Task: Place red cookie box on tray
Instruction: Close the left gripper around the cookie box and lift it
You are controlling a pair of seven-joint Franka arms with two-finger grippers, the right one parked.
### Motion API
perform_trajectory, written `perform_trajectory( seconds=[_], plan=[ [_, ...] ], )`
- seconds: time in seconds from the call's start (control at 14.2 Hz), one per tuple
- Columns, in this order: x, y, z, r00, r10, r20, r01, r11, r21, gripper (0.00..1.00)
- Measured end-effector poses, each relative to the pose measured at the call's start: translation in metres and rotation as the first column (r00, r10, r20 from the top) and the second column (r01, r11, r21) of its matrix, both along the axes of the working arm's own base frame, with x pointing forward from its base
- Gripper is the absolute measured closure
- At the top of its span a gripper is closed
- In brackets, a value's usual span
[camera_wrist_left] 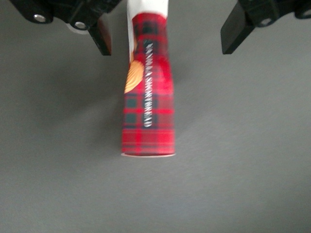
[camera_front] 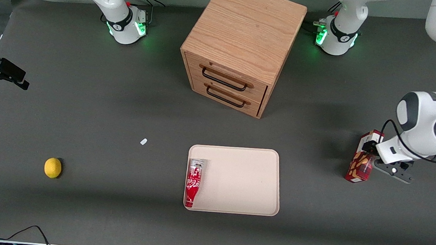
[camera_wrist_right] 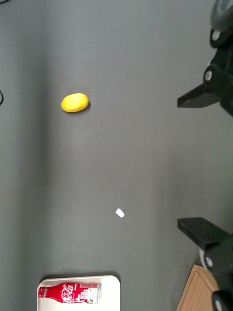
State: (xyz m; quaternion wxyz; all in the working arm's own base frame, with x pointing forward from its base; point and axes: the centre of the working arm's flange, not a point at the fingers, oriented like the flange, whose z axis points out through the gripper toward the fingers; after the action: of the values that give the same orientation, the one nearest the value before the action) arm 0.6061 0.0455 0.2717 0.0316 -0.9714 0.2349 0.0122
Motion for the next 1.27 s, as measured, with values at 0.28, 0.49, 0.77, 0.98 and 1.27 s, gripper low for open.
perform_trajectory(
  seconds=[0.28,0.49,0.77,0.98,1.27],
  plan=[
    [-0.005,-0.002,-0.018,0.999,-0.03,-0.029,0.03,1.0,-0.005,0.0],
    [-0.009,-0.002,-0.027,0.999,-0.035,-0.034,0.035,0.999,-0.007,0.13],
    [-0.011,-0.002,-0.035,0.998,-0.037,-0.044,0.037,0.999,-0.009,0.41],
    [-0.011,-0.002,-0.037,0.998,-0.038,-0.046,0.037,0.999,-0.009,0.75],
    [-0.009,-0.002,-0.035,0.998,-0.037,-0.042,0.037,0.999,-0.009,0.84]
  ],
)
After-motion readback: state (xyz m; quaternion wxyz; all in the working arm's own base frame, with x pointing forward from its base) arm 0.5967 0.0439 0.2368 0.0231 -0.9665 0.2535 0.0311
